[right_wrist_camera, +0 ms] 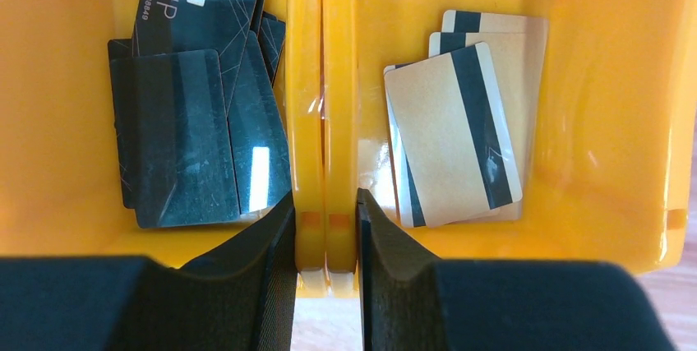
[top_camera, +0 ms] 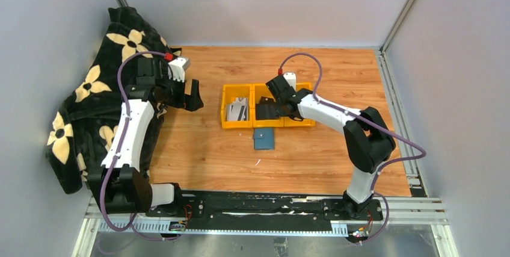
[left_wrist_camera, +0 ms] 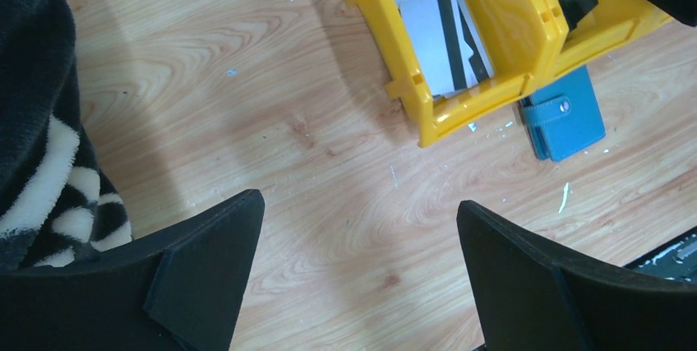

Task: Take the credit cards out of the card holder
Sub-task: Move the storage box to the center of the board, then open the card holder at the center of the board.

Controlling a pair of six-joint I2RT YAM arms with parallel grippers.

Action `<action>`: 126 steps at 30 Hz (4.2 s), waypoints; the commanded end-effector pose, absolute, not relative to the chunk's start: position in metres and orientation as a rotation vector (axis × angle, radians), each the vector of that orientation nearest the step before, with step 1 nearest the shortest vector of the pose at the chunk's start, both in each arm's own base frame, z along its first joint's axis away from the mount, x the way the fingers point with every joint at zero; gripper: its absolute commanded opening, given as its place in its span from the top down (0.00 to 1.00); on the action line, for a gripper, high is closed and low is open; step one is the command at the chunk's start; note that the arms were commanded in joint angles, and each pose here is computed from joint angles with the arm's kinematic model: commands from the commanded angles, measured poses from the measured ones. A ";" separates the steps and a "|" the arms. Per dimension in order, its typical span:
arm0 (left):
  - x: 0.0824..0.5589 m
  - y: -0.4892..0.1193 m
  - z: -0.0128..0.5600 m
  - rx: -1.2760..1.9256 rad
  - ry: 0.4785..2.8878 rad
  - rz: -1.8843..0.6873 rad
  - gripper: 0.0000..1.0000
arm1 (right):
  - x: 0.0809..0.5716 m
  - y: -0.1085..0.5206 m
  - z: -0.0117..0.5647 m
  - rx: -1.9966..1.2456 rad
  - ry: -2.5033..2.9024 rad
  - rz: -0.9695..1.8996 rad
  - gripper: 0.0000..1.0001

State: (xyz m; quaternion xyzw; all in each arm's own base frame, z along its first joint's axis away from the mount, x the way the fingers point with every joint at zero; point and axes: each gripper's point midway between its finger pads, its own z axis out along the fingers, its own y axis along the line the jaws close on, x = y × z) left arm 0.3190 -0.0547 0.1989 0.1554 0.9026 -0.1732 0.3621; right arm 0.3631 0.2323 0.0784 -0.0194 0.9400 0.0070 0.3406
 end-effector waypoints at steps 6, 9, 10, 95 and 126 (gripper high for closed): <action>0.303 -0.063 0.208 0.416 2.304 -0.493 0.00 | 0.345 0.228 0.087 0.023 2.416 0.053 0.92; 0.302 -0.063 0.210 0.413 2.303 -0.493 0.00 | 0.356 0.237 0.080 0.020 2.399 0.048 0.92; 0.301 -0.064 0.211 0.412 2.307 -0.494 0.00 | 0.364 0.243 0.083 0.022 2.388 0.049 0.92; 0.239 -0.166 0.201 0.329 2.459 -1.183 0.00 | 0.204 0.382 0.202 -0.451 1.968 0.762 0.32; 0.257 -0.180 0.276 0.287 2.292 -1.275 0.98 | 0.195 0.431 0.256 -0.568 1.831 0.930 0.21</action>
